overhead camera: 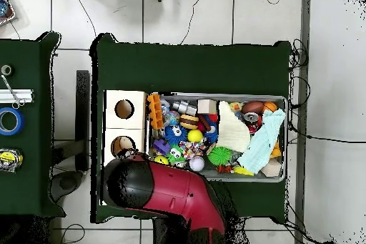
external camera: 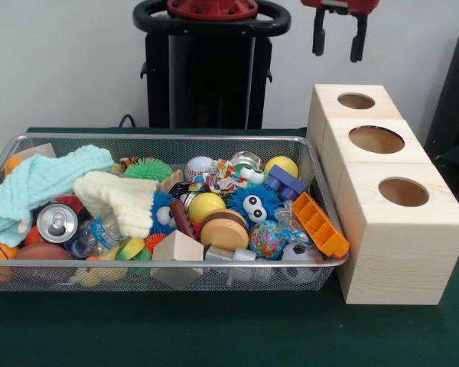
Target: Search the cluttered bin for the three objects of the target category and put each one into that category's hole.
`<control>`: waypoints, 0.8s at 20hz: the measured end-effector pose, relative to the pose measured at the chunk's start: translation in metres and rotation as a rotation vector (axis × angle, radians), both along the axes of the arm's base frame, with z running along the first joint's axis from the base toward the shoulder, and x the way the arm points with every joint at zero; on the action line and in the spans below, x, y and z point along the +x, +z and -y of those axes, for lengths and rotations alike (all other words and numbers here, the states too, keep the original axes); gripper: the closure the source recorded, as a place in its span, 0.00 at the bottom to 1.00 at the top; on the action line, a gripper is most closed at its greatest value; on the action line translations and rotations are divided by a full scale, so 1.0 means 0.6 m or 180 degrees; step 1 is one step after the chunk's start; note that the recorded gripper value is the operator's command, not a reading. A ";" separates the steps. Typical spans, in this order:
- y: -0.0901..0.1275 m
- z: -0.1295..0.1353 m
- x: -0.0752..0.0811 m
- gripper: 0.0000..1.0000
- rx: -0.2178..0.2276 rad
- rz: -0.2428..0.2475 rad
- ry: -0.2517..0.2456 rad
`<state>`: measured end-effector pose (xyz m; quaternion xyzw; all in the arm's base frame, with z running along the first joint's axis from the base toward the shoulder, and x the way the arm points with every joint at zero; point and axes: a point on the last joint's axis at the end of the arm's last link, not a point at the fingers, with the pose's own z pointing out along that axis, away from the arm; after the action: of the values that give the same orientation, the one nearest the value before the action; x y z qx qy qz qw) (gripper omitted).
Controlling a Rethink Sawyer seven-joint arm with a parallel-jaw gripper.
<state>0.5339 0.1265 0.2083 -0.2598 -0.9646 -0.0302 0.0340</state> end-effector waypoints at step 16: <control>0.003 0.116 0.015 0.00 -0.0135 0.0046 -0.0164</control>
<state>0.5429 0.0572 0.2101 -0.2850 -0.9582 -0.0125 0.0207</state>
